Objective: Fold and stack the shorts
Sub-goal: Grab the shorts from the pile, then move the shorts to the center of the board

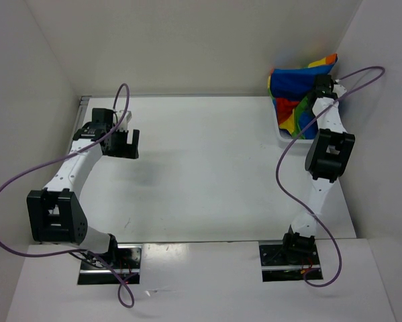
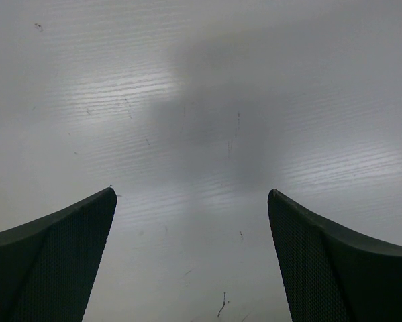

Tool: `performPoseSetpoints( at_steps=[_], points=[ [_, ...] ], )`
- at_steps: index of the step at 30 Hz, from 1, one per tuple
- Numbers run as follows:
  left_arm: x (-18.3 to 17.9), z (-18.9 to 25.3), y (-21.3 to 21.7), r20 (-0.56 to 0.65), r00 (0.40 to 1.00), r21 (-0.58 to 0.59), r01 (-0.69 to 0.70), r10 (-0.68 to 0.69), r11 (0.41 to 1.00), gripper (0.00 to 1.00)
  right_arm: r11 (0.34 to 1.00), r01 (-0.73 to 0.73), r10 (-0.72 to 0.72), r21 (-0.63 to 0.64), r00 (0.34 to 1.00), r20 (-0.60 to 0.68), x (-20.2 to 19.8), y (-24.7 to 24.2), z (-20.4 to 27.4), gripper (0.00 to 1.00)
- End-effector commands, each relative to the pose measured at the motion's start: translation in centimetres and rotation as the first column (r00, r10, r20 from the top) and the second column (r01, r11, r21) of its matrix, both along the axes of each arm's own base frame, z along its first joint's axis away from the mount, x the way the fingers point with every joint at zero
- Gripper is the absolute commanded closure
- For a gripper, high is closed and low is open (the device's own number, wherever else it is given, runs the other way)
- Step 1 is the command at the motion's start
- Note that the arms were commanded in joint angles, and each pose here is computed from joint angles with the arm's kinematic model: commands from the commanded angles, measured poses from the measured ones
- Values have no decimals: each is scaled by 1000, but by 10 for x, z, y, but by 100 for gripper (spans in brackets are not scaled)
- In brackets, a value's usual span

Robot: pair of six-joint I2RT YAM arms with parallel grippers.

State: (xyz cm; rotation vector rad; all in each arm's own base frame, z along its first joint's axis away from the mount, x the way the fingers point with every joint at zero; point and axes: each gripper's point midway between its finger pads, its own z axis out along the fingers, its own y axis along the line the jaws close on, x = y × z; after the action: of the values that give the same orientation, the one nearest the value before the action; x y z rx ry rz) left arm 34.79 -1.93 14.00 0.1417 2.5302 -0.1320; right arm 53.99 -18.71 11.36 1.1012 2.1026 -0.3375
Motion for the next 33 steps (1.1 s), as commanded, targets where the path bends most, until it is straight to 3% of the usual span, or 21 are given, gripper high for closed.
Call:
performPoseSetpoints(
  at_steps=[1,6,11,16,18,20,21,25,26,28,29,31,32,33],
  points=[
    [-4,5,2,12,1000,11,-4,3,1000,0,1000,1,-2,18,996,89,13,-4,27,76],
    [-4,5,2,12,1000,11,-4,3,1000,0,998,-55,49,34,987,154,13,17,54,100],
    [0,13,2,40,999,11,-4,3,1000,0,994,-103,93,29,969,231,4,44,90,100],
    [8,32,-4,92,996,-15,17,-16,1000,0,983,-178,184,-51,897,402,-6,82,200,100],
    [15,47,-6,129,991,-22,25,-22,999,0,967,-233,254,-106,823,508,-11,105,269,100],
    [23,66,-10,176,984,-37,41,-34,998,0,946,-300,318,-125,771,552,-17,126,306,100],
    [25,72,-12,191,981,-47,52,-42,998,0,933,-321,350,-166,690,634,-28,143,360,100],
    [36,107,-18,276,959,-79,90,-65,993,0,871,-429,435,-238,453,778,-71,197,454,100],
    [38,114,-16,291,955,-84,88,-60,993,0,844,-463,455,-272,347,820,-94,212,493,100],
    [42,131,-15,329,942,-93,99,-63,991,0,795,-545,462,-266,259,848,-99,241,509,100],
    [42,138,-15,348,935,-90,100,-63,991,0,745,-572,475,-343,94,875,-139,257,554,100],
    [44,146,-13,366,929,-95,101,-60,990,0,676,-642,439,-362,-43,897,-167,279,578,100],
    [45,153,-3,381,924,-99,83,-39,992,0,603,-701,445,-381,-100,890,-163,296,579,100],
    [43,157,0,391,920,-103,79,-33,992,0,580,-716,428,-388,-137,893,-174,305,587,100]
  ],
)
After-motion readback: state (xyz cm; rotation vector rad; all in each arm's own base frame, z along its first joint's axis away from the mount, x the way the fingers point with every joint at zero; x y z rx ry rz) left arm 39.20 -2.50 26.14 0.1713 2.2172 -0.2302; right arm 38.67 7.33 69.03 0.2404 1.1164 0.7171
